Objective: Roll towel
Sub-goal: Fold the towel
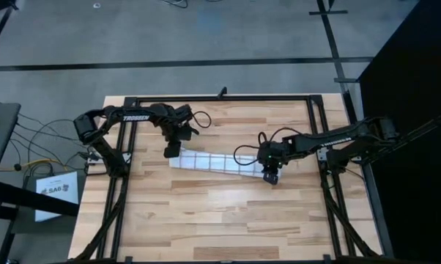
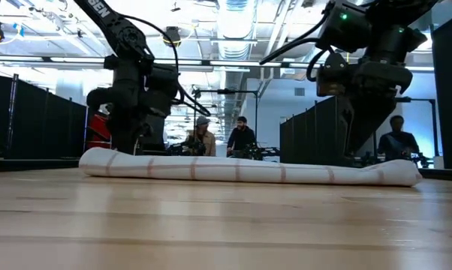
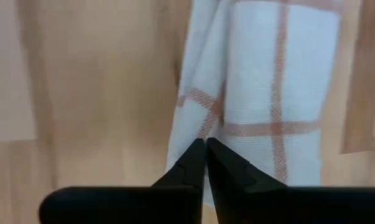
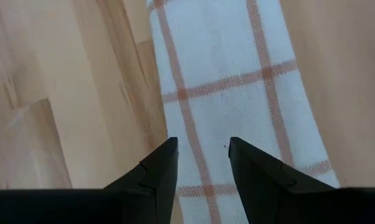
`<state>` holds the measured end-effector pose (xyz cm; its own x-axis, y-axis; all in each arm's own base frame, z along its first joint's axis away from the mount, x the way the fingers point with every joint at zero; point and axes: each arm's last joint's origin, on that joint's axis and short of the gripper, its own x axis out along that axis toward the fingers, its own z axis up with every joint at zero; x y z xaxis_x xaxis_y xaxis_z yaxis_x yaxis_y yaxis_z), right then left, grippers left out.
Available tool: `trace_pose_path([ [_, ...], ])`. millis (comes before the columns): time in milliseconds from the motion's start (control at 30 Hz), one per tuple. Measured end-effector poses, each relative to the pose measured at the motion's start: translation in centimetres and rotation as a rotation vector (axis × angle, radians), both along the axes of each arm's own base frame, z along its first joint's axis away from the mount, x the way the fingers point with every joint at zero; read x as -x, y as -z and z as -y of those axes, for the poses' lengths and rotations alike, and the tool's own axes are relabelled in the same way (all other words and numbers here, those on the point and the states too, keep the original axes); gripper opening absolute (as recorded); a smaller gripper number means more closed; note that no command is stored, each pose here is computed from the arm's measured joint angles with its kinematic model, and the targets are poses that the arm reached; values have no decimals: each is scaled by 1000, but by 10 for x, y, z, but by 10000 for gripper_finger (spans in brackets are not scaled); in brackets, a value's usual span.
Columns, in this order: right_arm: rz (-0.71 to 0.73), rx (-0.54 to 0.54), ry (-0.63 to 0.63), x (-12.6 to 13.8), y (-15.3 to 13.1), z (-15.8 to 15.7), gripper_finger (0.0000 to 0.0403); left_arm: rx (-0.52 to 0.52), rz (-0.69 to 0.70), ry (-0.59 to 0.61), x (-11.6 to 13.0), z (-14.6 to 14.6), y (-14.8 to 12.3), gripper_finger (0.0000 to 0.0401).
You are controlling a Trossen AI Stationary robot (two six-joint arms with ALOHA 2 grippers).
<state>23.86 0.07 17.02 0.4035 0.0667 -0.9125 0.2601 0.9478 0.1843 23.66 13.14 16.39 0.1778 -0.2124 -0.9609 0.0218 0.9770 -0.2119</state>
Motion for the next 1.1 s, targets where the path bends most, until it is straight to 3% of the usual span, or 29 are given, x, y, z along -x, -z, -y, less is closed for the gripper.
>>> trace_pose_path([
  [233, 2, 0, 2, 0, 0, 0, 132, -192, -119, 28, -6, 1, -18, 10],
  [367, 4, 0, 3, 0, 0, 1, 132, -288, -101, 62, -17, 4, -27, 11],
  [633, 4, -3, 10, 0, 0, 1, 132, -308, -105, 162, -16, 8, -21, 11],
  [1100, 89, -51, 35, -14, 2, -8, 132, -317, -133, 109, -5, 11, 7, 11],
])
